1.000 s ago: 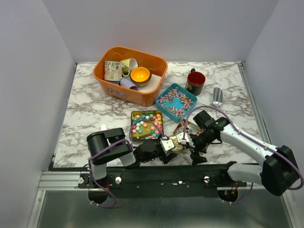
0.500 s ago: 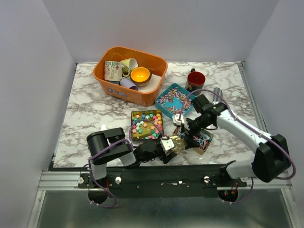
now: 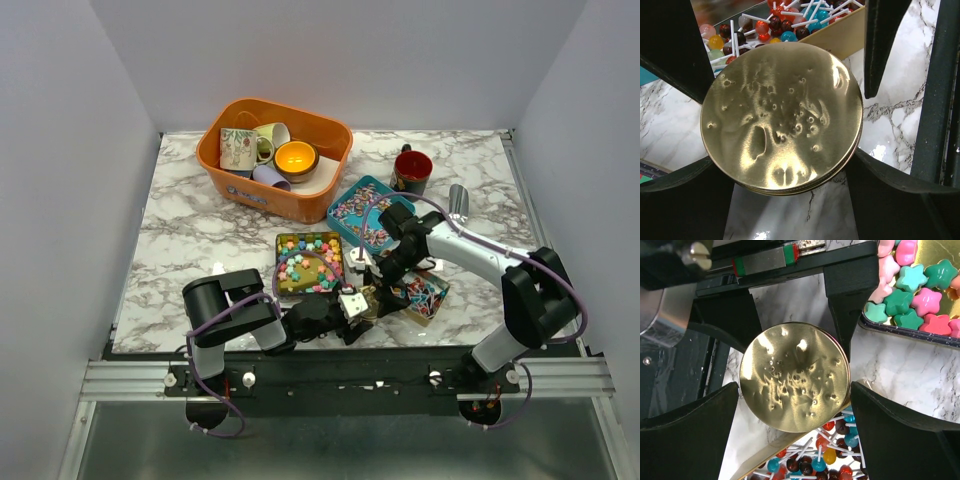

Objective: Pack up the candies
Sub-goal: Screw the bottle lid onto the packing bottle.

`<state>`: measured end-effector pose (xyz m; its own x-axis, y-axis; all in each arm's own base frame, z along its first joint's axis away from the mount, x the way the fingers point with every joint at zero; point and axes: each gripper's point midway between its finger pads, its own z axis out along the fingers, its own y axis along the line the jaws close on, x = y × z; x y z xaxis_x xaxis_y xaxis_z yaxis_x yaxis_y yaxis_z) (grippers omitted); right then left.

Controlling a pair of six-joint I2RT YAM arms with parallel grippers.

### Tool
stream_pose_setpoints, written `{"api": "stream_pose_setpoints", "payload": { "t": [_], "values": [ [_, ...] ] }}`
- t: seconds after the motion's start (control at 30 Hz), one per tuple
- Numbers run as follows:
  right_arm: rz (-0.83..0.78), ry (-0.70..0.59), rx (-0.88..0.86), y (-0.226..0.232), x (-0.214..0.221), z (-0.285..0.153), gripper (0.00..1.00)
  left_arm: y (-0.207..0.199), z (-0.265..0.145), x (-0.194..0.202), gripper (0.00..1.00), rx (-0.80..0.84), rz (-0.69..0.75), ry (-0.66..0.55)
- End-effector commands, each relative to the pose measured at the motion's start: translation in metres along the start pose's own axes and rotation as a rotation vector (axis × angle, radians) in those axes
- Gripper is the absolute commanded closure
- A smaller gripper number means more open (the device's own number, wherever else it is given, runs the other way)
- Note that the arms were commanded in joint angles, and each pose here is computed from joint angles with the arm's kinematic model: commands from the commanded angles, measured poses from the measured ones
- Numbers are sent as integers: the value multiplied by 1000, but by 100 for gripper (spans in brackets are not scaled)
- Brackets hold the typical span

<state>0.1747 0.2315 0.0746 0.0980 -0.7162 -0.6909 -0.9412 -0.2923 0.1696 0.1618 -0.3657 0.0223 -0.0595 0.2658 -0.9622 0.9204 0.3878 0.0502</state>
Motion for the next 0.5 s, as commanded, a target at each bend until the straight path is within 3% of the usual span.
{"api": "stream_pose_setpoints", "payload": {
  "t": [0.0, 0.27, 0.47],
  "values": [
    [-45, -8, -25, 5, -3, 1, 1, 5, -14, 61, 100, -36, 22, 221],
    [-16, 81, -24, 39, 25, -5, 1, 13, -15, 64, 100, -73, 3, 239],
    [41, 70, -24, 62, 26, -11, 1, 12, -15, 66, 100, -70, 3, 245]
  ]
}}
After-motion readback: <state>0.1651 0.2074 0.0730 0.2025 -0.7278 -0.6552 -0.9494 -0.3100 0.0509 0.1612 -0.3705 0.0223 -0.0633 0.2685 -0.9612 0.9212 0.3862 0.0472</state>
